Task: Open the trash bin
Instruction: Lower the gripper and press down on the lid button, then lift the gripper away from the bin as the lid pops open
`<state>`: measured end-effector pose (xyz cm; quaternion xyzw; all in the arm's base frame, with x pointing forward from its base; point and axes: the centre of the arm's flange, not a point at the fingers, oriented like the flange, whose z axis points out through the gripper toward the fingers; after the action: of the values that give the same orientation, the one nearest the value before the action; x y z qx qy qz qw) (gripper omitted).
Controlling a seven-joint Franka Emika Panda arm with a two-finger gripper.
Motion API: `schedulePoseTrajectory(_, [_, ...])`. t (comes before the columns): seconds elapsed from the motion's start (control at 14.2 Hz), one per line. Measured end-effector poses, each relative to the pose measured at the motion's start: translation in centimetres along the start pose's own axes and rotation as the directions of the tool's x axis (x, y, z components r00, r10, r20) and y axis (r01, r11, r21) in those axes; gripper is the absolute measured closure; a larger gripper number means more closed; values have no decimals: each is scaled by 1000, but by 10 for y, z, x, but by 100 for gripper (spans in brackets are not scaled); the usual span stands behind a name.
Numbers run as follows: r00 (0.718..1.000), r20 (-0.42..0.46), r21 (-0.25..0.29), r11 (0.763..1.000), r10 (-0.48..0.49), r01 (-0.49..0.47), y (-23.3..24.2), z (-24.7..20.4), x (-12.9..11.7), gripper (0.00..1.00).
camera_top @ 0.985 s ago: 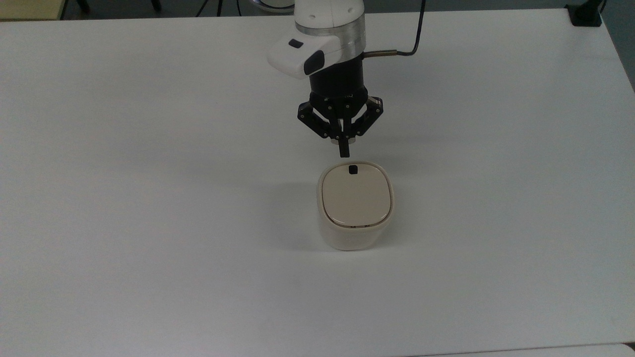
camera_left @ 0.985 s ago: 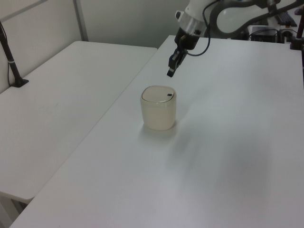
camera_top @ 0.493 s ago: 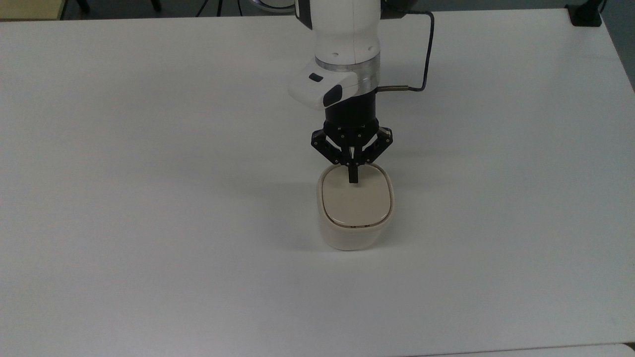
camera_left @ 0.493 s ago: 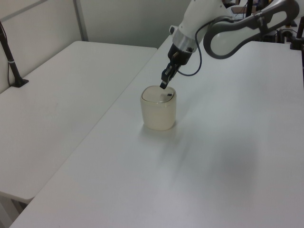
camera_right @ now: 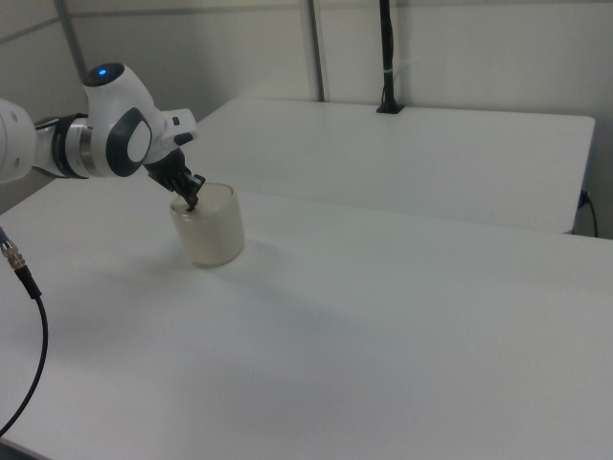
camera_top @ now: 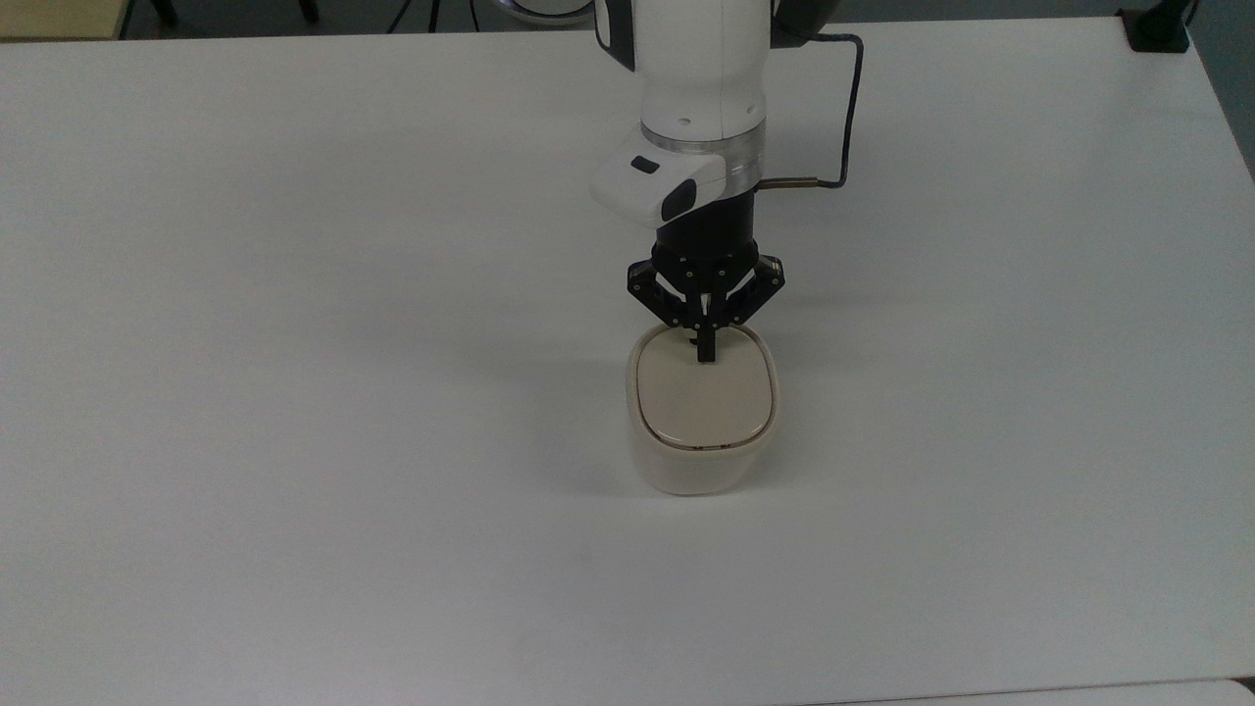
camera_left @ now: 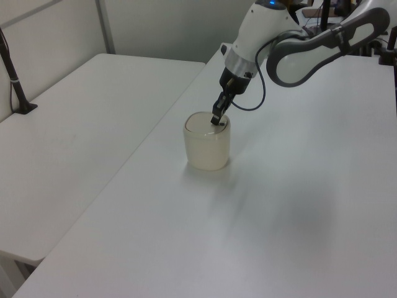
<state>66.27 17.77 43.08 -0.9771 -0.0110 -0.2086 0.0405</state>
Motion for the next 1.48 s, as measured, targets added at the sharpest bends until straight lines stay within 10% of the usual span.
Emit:
schedulePoseTrajectory(0.49, [1000, -12, -15, 1000, 3, -4, -5, -4, 0, 99])
schedulePoseTrajectory(0.91, [988, -89, 7, 992, 126, -126, 4, -99, 21, 99])
schedulePoseTrajectory(1.48, [964, 117, -118, 967, 240, -227, 78, -240, -13, 99])
